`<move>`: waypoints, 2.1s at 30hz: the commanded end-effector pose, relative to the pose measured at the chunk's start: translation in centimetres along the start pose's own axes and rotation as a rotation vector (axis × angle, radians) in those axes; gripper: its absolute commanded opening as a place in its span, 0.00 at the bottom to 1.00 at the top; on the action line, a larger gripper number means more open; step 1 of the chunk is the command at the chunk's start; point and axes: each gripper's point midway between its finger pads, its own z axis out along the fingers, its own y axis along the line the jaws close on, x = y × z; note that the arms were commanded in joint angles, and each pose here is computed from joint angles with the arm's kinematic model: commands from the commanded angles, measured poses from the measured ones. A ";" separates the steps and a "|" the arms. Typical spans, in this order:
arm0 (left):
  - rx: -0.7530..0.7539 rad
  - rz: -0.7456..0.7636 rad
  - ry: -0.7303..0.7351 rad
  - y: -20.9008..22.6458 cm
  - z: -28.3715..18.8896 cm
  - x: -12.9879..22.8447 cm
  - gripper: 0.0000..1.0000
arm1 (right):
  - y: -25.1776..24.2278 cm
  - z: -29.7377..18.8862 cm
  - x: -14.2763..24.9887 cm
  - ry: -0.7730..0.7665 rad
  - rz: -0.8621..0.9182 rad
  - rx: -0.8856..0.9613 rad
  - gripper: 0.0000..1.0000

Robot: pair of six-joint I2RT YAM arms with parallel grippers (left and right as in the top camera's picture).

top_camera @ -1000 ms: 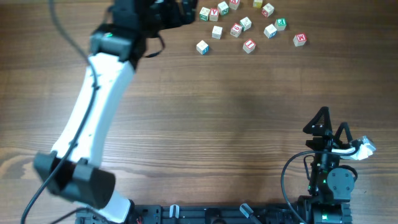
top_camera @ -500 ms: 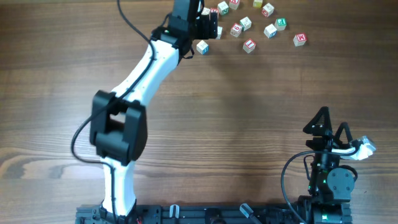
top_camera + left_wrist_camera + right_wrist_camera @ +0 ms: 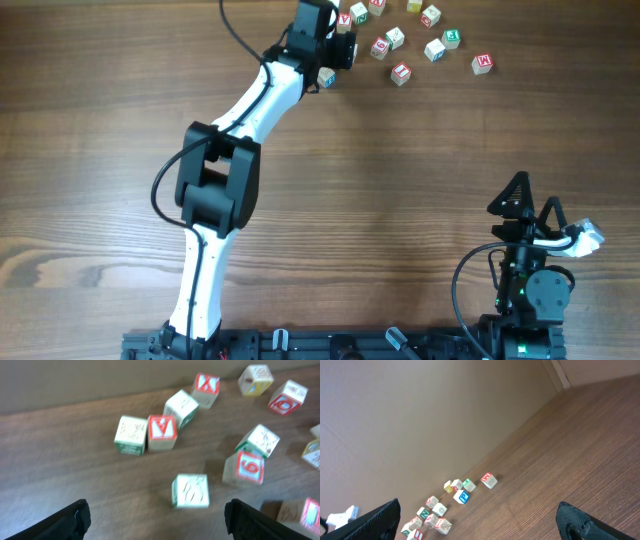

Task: Form a circle
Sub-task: 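Reach the left gripper up to the block cluster, then lower the left gripper and grasp the white Z block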

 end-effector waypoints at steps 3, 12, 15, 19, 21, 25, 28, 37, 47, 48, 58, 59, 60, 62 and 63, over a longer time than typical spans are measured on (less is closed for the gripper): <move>0.063 0.086 -0.043 -3.3 2.0 -1.6 0.86 | 0.2 0.0 -0.1 -0.004 -0.010 -0.014 1.00; 0.069 0.104 0.024 -4.1 4.8 2.3 0.84 | 0.3 0.0 -0.1 -0.005 -0.010 -0.014 1.00; 0.058 0.105 0.032 -3.8 5.5 3.2 0.83 | 0.3 0.0 -0.1 -0.005 -0.010 -0.014 1.00; 0.055 0.125 0.027 -3.7 6.5 3.8 0.82 | 0.2 0.0 -0.1 -0.004 -0.010 -0.014 1.00; 0.055 0.131 0.024 -3.7 6.7 4.0 0.81 | 0.3 0.0 -0.1 -0.005 -0.010 -0.014 1.00; 0.054 0.130 0.031 -3.6 7.1 4.5 0.74 | 0.2 0.0 -0.1 -0.004 -0.010 -0.014 1.00; 0.054 0.130 0.030 -3.6 7.1 4.5 0.67 | 0.3 0.0 -0.1 -0.005 -0.010 -0.014 1.00; 0.039 0.130 0.012 -3.6 6.4 2.9 0.53 | 0.3 0.0 -0.1 -0.005 -0.010 -0.014 1.00; 0.014 0.131 -0.040 -3.7 4.6 0.2 0.54 | 0.3 0.0 -0.1 -0.005 -0.010 -0.014 1.00; 0.014 0.131 -0.040 -3.7 4.6 0.2 0.55 | 0.2 0.0 -0.1 -0.004 -0.010 -0.014 1.00; 0.027 0.119 -0.103 -4.1 4.6 -1.3 0.47 | 0.3 0.0 -0.1 -0.005 -0.010 -0.014 1.00; 0.030 0.119 -0.102 -4.1 4.7 -1.2 0.47 | 0.3 0.0 -0.1 -0.005 -0.010 -0.014 1.00; 0.030 0.119 -0.102 -4.1 4.7 -1.2 0.47 | 0.3 0.0 -0.1 -0.005 -0.010 -0.014 1.00; 0.029 0.119 -0.102 -4.1 4.7 -1.2 0.48 | 0.3 0.0 -0.1 -0.005 -0.010 -0.014 1.00; 0.028 0.118 -0.102 -3.9 4.7 -1.2 0.49 | 0.3 0.0 -0.1 -0.005 -0.010 -0.014 1.00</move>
